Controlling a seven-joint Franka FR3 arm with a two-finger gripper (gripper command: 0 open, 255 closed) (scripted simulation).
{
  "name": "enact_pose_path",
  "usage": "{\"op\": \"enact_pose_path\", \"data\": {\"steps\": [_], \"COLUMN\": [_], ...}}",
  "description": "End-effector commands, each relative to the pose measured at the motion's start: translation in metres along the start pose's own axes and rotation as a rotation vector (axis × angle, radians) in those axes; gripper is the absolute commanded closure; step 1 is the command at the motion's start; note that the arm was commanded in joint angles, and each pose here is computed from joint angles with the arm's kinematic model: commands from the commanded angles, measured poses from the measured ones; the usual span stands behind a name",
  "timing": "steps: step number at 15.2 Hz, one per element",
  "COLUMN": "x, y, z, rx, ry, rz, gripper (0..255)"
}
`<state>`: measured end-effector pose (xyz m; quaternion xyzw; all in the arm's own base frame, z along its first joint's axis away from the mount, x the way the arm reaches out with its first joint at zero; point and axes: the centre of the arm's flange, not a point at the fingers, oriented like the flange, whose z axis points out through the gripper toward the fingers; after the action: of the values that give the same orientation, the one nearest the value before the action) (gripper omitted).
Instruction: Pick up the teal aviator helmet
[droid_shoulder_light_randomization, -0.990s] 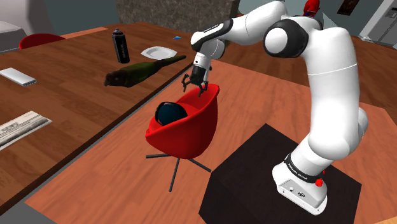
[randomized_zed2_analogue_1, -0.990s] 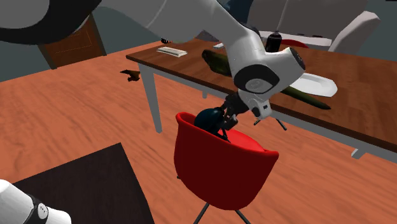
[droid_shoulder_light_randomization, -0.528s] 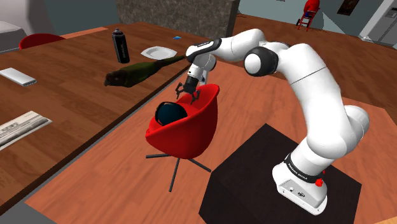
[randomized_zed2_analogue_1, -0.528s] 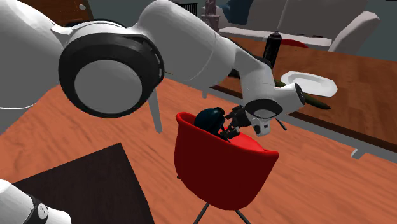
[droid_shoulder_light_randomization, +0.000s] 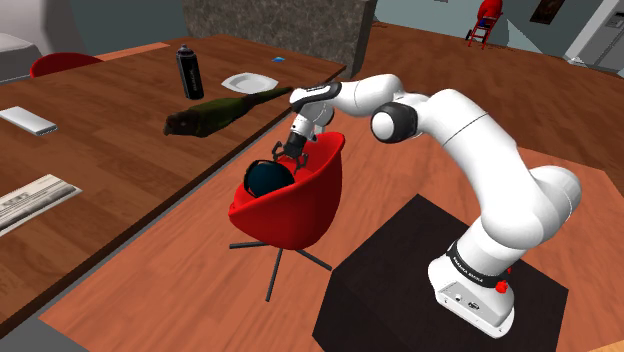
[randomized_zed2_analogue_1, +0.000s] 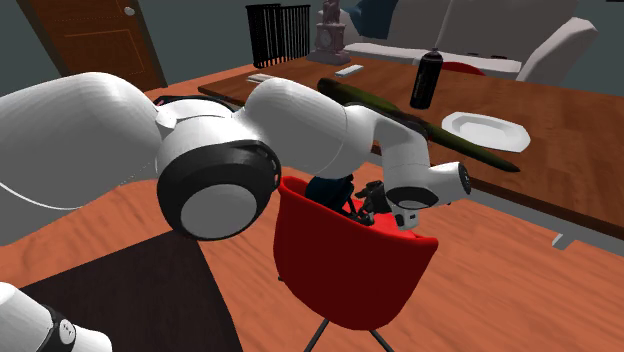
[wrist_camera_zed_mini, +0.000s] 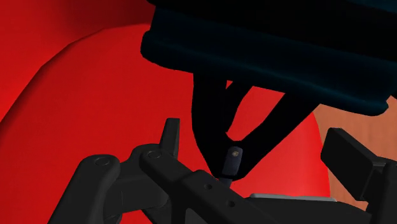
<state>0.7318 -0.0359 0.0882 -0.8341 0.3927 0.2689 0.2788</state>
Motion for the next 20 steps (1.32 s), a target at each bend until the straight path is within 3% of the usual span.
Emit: {"op": "enact_pose_path", "data": {"steps": [1, 4, 5, 14, 20], "x": [0.006, 0.012, 0.011, 0.012, -0.010], "y": [0.003, 0.005, 0.004, 0.005, -0.003], "z": [0.006, 0.012, 0.012, 0.012, -0.010], "rx": [0.000, 0.000, 0.000, 0.000, 0.000], "ry": [0.000, 0.000, 0.000, 0.000, 0.000], "rz": [0.000, 0.000, 0.000, 0.000, 0.000], "gripper": [0, 0, 255, 255, 255]}}
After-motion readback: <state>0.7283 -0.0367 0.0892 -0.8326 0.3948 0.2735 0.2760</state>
